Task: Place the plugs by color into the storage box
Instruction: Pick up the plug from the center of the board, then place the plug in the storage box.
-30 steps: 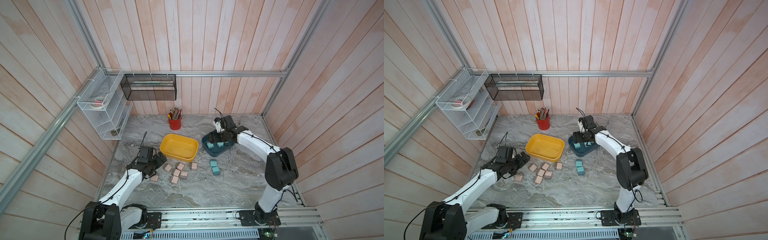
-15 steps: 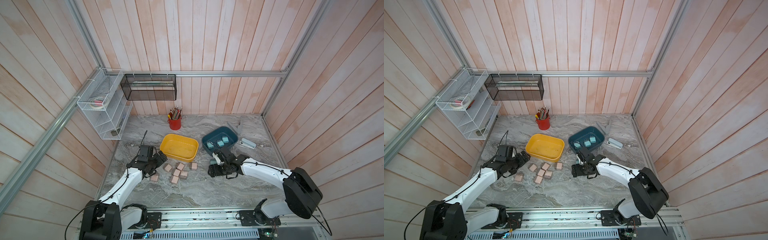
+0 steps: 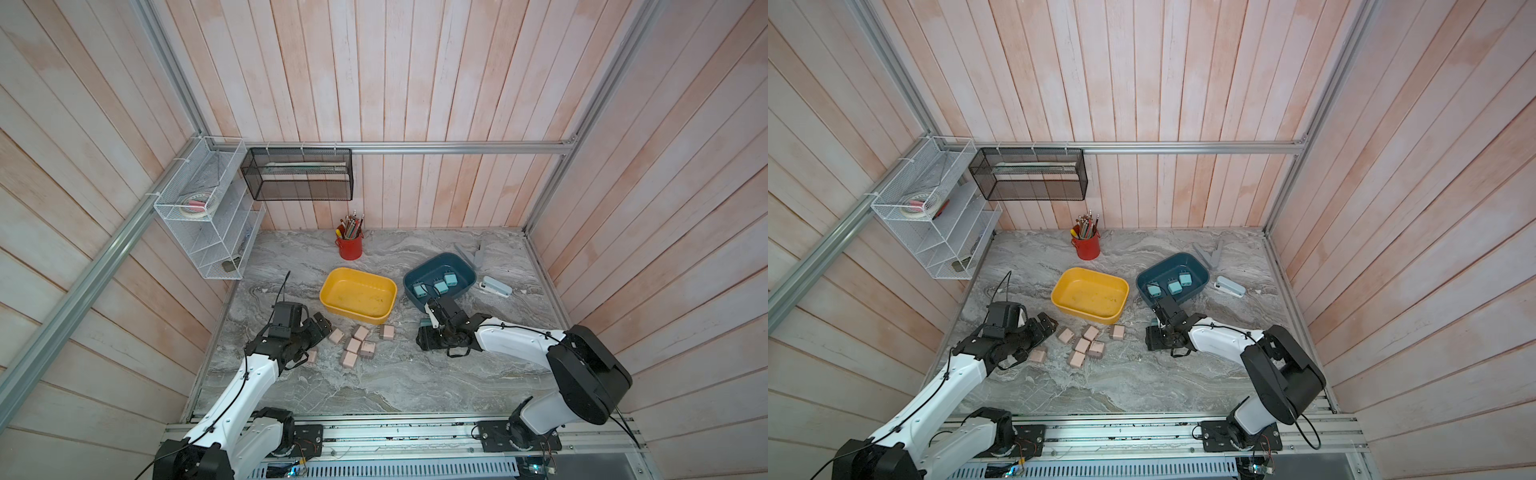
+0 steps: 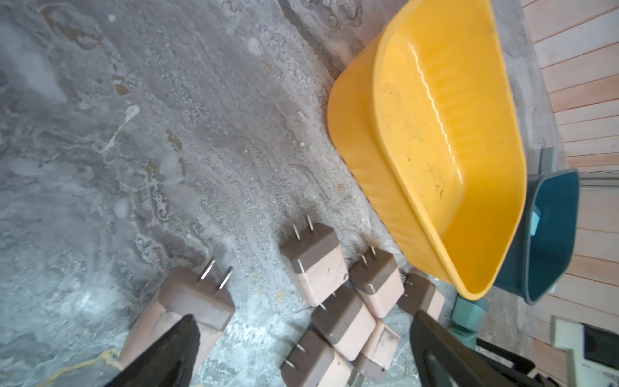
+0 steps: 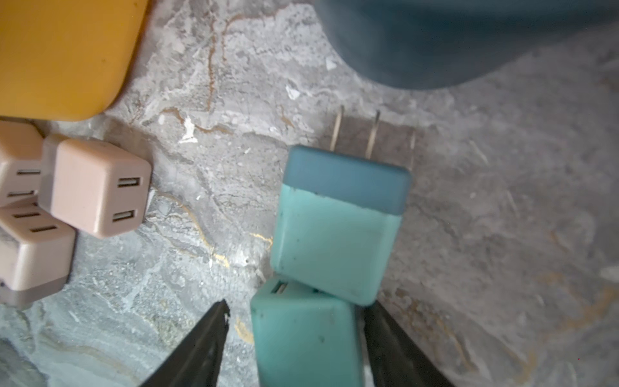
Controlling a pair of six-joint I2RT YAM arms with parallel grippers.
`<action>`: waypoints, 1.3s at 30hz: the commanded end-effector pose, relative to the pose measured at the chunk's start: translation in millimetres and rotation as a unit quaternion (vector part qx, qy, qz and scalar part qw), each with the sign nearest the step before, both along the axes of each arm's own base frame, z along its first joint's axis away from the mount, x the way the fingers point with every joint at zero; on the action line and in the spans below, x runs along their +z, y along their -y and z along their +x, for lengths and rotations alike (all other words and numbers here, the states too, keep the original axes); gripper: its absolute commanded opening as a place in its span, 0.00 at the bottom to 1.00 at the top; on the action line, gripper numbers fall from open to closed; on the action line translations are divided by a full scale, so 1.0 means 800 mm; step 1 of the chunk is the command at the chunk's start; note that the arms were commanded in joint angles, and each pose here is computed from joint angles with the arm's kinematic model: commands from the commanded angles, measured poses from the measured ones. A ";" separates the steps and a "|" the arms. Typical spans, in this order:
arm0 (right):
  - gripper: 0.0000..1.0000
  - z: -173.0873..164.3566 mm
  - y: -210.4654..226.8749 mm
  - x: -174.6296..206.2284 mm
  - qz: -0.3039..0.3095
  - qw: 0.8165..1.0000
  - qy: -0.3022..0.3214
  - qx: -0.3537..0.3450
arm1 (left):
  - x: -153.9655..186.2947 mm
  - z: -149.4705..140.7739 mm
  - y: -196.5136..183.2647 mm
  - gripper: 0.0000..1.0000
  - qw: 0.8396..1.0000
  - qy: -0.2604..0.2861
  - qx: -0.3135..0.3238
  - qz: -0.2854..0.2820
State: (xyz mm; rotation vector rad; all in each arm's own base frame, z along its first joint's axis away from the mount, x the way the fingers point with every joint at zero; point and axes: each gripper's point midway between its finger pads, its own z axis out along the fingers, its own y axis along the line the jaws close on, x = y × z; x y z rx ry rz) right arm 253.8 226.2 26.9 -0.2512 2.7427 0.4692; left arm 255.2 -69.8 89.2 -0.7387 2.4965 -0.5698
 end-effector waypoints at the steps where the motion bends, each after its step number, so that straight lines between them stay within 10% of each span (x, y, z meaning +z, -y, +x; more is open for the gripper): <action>1: 0.55 -0.022 0.032 -0.038 -0.061 0.997 -0.041 -0.007 | -0.006 -0.010 -0.002 1.00 1.000 -0.008 -0.005 0.002; 14: 0.39 0.005 0.036 0.062 -0.053 0.998 0.006 -0.036 | 0.002 0.007 0.001 1.00 1.000 0.003 0.003 -0.006; 22: 0.37 0.109 0.091 0.137 -0.031 0.993 0.071 -0.084 | 0.010 0.024 0.001 1.00 1.000 0.012 0.017 -0.010; 39: 0.37 0.327 0.102 0.070 -0.036 0.994 0.079 -0.070 | 0.016 0.045 0.000 1.00 1.000 0.007 0.018 0.001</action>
